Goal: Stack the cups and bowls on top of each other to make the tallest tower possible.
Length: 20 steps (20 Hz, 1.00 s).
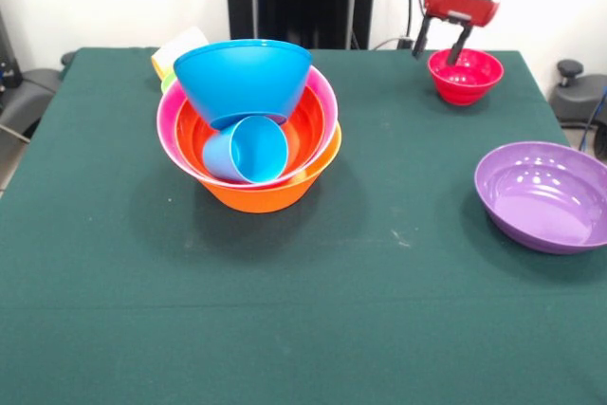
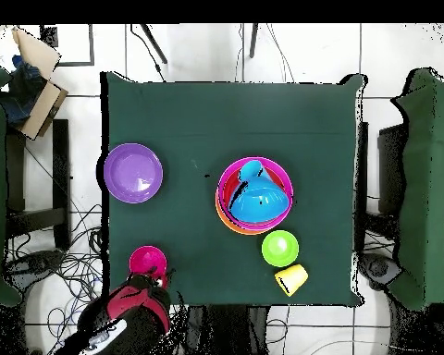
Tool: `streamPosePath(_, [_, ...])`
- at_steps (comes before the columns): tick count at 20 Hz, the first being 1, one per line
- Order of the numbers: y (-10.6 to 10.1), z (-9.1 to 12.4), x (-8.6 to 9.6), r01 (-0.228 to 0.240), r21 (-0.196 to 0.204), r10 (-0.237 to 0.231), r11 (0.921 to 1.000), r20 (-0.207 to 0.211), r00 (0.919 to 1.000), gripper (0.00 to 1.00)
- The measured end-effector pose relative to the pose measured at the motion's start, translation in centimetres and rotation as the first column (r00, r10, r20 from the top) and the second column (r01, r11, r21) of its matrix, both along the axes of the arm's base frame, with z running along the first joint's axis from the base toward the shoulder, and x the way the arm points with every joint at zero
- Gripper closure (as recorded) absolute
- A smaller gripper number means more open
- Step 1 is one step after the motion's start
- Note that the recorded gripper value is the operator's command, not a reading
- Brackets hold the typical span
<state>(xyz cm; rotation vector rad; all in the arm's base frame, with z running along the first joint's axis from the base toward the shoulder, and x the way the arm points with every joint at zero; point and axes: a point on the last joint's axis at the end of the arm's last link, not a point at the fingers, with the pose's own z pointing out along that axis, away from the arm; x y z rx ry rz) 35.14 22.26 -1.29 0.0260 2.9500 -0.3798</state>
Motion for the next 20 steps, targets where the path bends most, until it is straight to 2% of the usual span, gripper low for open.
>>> streamPosePath(6, [-1.4,-3.5,0.9,0.021,-0.062,-0.021,0.9978,-0.006,0.9998,0.00])
streamPosePath(8, [-1.6,-3.4,1.3,0.019,-0.072,-0.019,0.9972,0.005,0.9998,0.00])
streamPosePath(9, [-1.8,-3.4,1.7,0.013,-0.080,-0.012,0.9967,0.014,0.9998,1.00])
streamPosePath(20, [-2.0,-3.3,2.5,0.015,-0.085,-0.013,0.9963,0.029,0.9995,1.00])
